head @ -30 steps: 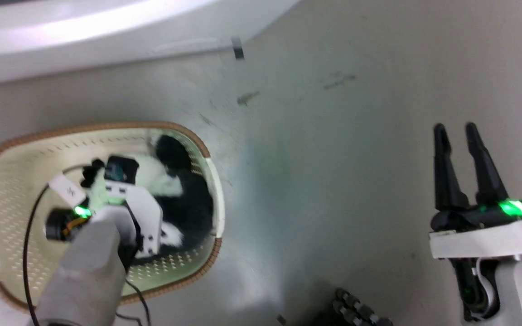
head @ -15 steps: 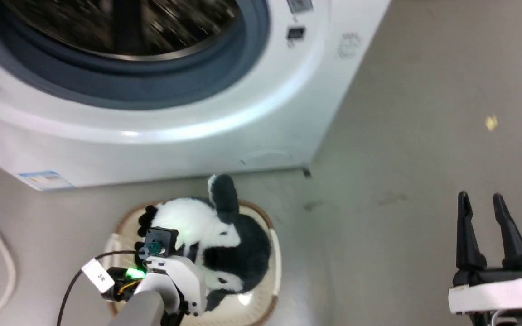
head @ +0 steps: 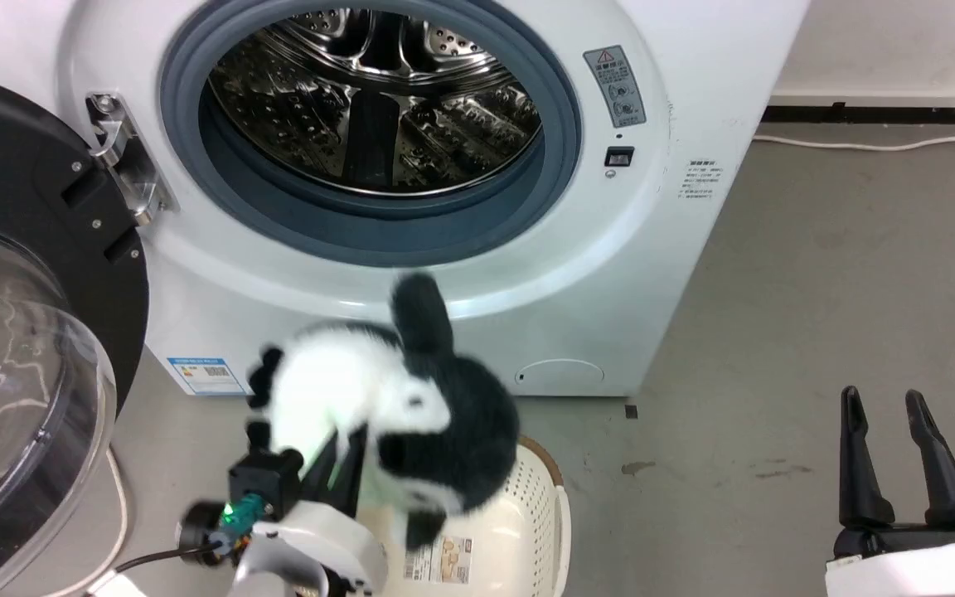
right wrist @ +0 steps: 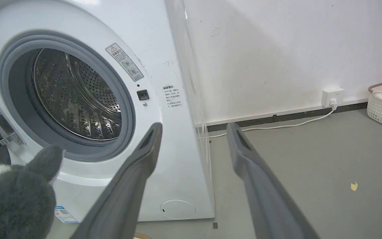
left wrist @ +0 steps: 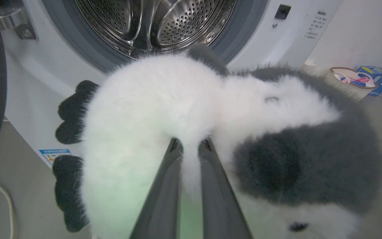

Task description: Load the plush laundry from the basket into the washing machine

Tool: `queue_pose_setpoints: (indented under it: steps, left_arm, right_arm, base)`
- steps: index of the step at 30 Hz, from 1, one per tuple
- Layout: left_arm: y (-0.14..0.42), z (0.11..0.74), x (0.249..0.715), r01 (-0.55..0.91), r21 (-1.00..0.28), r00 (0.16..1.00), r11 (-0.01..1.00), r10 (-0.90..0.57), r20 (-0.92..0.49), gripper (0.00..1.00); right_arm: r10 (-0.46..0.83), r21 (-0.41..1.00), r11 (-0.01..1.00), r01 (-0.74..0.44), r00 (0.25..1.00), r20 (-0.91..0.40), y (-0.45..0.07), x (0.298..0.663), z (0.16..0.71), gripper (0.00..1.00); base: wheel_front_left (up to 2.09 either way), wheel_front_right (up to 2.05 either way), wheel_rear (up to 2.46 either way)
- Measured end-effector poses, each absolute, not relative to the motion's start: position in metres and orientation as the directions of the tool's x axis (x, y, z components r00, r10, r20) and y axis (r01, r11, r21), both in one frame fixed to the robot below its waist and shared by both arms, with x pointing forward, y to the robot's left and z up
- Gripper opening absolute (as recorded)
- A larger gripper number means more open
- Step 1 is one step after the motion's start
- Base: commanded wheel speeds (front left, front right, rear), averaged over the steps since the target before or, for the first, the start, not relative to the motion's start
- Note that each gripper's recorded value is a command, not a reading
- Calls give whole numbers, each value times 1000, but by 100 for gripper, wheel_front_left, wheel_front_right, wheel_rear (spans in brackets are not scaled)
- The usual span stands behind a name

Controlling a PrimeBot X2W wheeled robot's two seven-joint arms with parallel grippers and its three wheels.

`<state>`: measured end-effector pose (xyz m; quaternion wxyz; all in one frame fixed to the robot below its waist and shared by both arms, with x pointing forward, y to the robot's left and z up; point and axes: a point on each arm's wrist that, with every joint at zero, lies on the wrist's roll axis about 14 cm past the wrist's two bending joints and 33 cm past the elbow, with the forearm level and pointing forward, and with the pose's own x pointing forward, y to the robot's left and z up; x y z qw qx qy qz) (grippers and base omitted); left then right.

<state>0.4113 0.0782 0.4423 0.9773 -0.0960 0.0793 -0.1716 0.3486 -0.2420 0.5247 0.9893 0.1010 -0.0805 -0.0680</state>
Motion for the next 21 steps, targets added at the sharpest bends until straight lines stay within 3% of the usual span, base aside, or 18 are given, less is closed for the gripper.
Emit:
queue_pose_setpoints:
  steps: [11,21]
  left_arm:
    - [66,499,463,378,-152,925,913,-366,101,0]
    - [55,510,588,418,-21,897,908,-408,169,0]
  right_arm:
    - [-158,212,968,134,982,100,-244,371,509,100]
    - [-192,235,954,185,981,9,-257,405,471,100]
  base:
    - [0,0,0]
    - [0,0,0]
